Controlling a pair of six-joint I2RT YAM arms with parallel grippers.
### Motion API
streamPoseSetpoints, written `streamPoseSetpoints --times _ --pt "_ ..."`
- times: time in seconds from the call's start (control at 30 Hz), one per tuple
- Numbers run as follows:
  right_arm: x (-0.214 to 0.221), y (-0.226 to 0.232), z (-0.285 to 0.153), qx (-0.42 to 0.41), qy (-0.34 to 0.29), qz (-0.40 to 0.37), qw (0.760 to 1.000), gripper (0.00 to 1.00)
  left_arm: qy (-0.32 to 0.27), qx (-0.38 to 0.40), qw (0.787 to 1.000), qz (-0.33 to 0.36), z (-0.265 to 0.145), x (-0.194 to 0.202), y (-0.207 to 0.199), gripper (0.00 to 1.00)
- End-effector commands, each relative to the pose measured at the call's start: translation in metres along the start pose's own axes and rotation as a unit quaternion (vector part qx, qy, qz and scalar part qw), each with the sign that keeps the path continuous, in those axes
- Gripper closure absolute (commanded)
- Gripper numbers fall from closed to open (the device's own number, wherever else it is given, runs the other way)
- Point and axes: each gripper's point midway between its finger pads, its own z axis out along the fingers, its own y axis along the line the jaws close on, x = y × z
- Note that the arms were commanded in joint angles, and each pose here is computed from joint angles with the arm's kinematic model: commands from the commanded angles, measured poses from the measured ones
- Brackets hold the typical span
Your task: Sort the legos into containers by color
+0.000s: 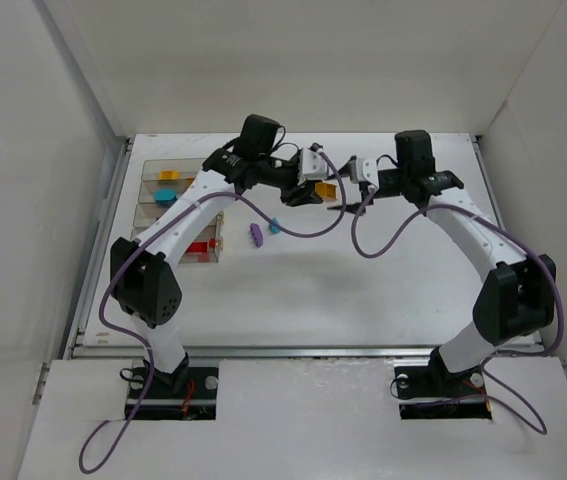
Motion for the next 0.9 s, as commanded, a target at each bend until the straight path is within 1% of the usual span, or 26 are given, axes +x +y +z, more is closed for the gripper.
streamPoseSetpoints --times 0.0,0.03,0.07,0.1,0.13,0.17,0.2,0.23,0.27,0.3,0.33,0.37,0.4,0.47,0.5,0.53,0.57,0.6,0.63,0.7,0.77,0.83,0.87 --pt "-0.021 -0.004 0.001 -0.014 -0.03 -0.019 0.999 0.0 -0.015 -0.024 1.0 0.003 -0.014 -0.023 0.001 1.0" --pt "-0.014 -0.002 0.002 -0.015 -0.02 -0.003 1.0 0.0 -0.015 -0.024 1.0 -0.004 -0.014 -0.023 0.001 1.0" --pt "-0.014 -0.003 0.001 -0.014 -0.016 -0.001 1.0 0.0 -0.012 -0.036 0.999 -0.018 -0.02 -0.015 0.008 1.0" --pt "-0.014 -0.003 -0.001 -0.014 -0.01 0.005 1.0 0.0 -0.02 -0.052 0.998 -0.02 -0.026 -0.016 0.016 1.0" --pt "-0.008 -0.003 0.0 -0.013 -0.002 0.016 1.0 0.0 -0.009 -0.072 0.996 -0.048 -0.028 0.0 0.022 1.0" --pt "-0.003 -0.004 -0.001 -0.007 0.011 0.022 1.0 0.0 -0.008 -0.096 0.993 -0.065 -0.036 0.004 0.031 1.0" --pt "0.002 -0.001 -0.001 -0.006 0.017 0.034 0.999 0.0 -0.009 -0.133 0.985 -0.11 -0.052 0.014 0.045 1.0" --pt "0.001 -0.008 -0.001 0.005 0.019 0.037 0.999 0.0 -0.002 -0.181 0.975 -0.126 -0.061 0.03 0.063 1.0" --pt "0.009 -0.009 -0.001 0.016 0.031 0.051 0.998 0.0 -0.001 -0.213 0.966 -0.144 -0.073 0.037 0.074 1.0" --pt "0.015 -0.008 0.0 0.024 0.035 0.071 0.997 0.0 0.005 -0.254 0.953 -0.166 -0.093 0.054 0.089 1.0" --pt "0.013 -0.01 -0.001 0.042 0.036 0.121 0.991 0.0 0.003 -0.285 0.941 -0.182 -0.105 0.062 0.1 1.0" --pt "0.009 -0.025 -0.003 0.072 0.033 0.111 0.991 0.0 0.02 -0.324 0.926 -0.192 -0.12 0.077 0.11 1.0" --pt "0.016 -0.032 -0.006 0.096 0.051 0.123 0.986 0.0 0.036 -0.349 0.913 -0.208 -0.137 0.099 0.117 1.0" --pt "0.016 -0.038 -0.005 0.111 0.06 0.148 0.981 0.0 0.05 -0.374 0.899 -0.22 -0.153 0.121 0.127 1.0" --pt "0.024 -0.044 -0.006 0.127 0.075 0.162 0.976 0.0 0.067 -0.381 0.892 -0.232 -0.158 0.139 0.131 1.0" --pt "0.022 -0.051 -0.007 0.137 0.076 0.168 0.973 0.0 0.078 -0.395 0.882 -0.245 -0.17 0.155 0.136 1.0" --pt "0.028 -0.054 -0.006 0.146 0.079 0.197 0.966 0.0 0.093 -0.396 0.877 -0.257 -0.175 0.17 0.136 1.0" --pt "0.03 -0.057 -0.006 0.153 0.082 0.209 0.962 0.0 0.102 -0.4 0.875 -0.253 -0.183 0.177 0.141 1.0" --pt "0.033 -0.061 -0.007 0.163 0.087 0.218 0.958 0.0 0.12 -0.402 0.866 -0.273 -0.191 0.207 0.14 1.0" --pt "0.037 -0.065 -0.002 0.167 0.092 0.225 0.956 0.0 0.135 -0.427 0.85 -0.276 -0.209 0.228 0.149 1.0" --pt "0.034 -0.065 0.007 0.17 0.096 0.218 0.956 0.0 0.144 -0.432 0.846 -0.278 -0.217 0.246 0.152 1.0" --pt "0.039 -0.064 0.011 0.171 0.104 0.22 0.955 0.0 0.157 -0.435 0.845 -0.27 -0.224 0.254 0.157 1.0" --pt "0.036 -0.067 0.011 0.173 0.101 0.216 0.955 0.0 0.167 -0.438 0.838 -0.28 -0.227 0.267 0.156 1.0"
